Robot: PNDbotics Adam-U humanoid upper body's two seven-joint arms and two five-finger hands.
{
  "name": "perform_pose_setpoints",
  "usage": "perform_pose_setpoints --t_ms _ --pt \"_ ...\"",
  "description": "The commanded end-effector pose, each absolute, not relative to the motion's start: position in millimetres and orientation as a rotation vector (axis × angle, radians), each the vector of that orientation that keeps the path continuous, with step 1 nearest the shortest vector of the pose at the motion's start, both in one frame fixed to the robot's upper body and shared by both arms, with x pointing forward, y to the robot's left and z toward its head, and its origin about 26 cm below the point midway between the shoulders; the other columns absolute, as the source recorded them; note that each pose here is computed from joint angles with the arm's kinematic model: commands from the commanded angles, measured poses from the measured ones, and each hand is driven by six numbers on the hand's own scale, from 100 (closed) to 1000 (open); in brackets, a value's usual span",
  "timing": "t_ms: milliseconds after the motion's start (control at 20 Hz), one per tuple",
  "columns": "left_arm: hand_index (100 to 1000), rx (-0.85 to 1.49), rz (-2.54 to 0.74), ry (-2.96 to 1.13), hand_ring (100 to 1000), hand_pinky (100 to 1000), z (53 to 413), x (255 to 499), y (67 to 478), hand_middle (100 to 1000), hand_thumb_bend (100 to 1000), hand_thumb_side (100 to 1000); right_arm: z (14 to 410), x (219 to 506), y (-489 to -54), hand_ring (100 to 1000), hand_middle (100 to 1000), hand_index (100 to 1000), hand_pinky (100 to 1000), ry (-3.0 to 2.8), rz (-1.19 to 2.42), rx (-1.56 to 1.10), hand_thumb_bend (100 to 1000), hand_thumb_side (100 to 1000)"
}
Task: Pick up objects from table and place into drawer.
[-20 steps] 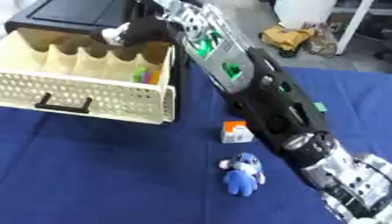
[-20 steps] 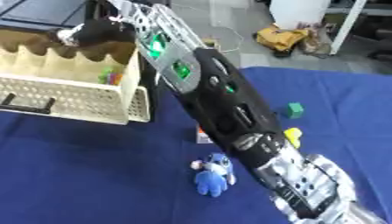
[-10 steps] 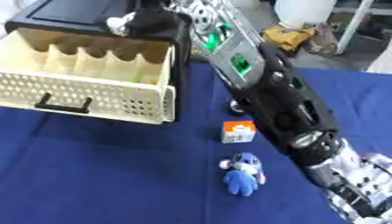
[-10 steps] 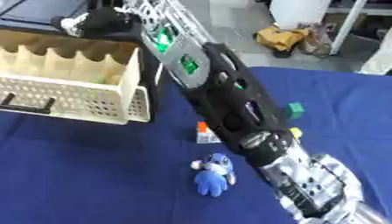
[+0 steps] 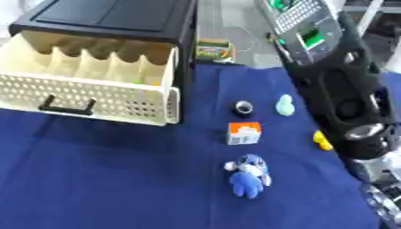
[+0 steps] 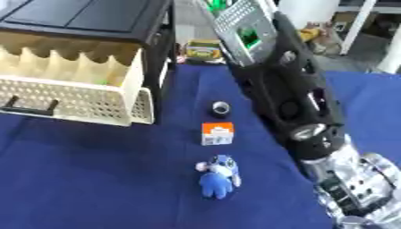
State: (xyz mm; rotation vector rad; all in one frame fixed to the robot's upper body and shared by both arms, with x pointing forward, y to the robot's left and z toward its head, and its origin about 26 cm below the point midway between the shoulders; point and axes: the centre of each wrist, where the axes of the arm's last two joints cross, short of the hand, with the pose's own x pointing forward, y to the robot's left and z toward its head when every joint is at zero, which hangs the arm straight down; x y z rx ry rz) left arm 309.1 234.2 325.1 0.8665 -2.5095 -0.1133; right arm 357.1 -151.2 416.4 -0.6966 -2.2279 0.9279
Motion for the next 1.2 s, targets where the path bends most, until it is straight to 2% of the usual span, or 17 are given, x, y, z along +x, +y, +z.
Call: perform_pose_setpoints --t_ms 50,250,400,500,650,800,1000,1200 --pt "678 0.917 -0.111 -2.529 100 100 333.4 304.4 241.1 100 212 1000 431.4 335.4 -175.6 459 392 628 378 -2.306 0.853 -0.744 454 409" --pt "679 0.928 -0.112 -2.521 100 100 332.4 304.5 242.4 100 211 1000 427.4 318.0 -205.1 470 403 628 395 -2.338 0.766 -0.788 452 396" --pt "680 0.936 -0.115 -2.515 100 100 331.7 304.5 243.5 100 207 1000 423.6 303.6 -225.5 497 426 637 449 -2.379 0.723 -0.825 454 406" --pt "684 0.943 -0.115 -2.510 100 100 331.2 304.5 244.4 100 204 1000 420.9 293.0 -238.3 526 453 644 497 -2.418 0.691 -0.856 361 380" --pt "693 0.954 -0.118 -2.503 100 100 330.5 304.5 245.6 100 198 1000 416.5 277.9 -255.2 551 475 652 529 -2.484 0.632 -0.906 293 381" --pt "706 0.965 -0.126 -2.492 100 100 329.1 304.6 246.9 100 170 1000 409.1 275.1 -272.9 563 487 654 543 -2.503 0.572 -0.955 250 363" --pt "719 0.984 -0.130 -2.486 100 131 329.0 304.3 249.0 103 139 1000 393.3 277.5 -292.3 572 496 658 559 -2.503 0.522 -1.004 284 381" --pt "724 0.993 -0.154 -2.475 100 180 327.5 304.2 251.2 134 100 1000 376.2 279.1 -310.5 574 502 664 550 -2.503 0.467 -1.020 254 380"
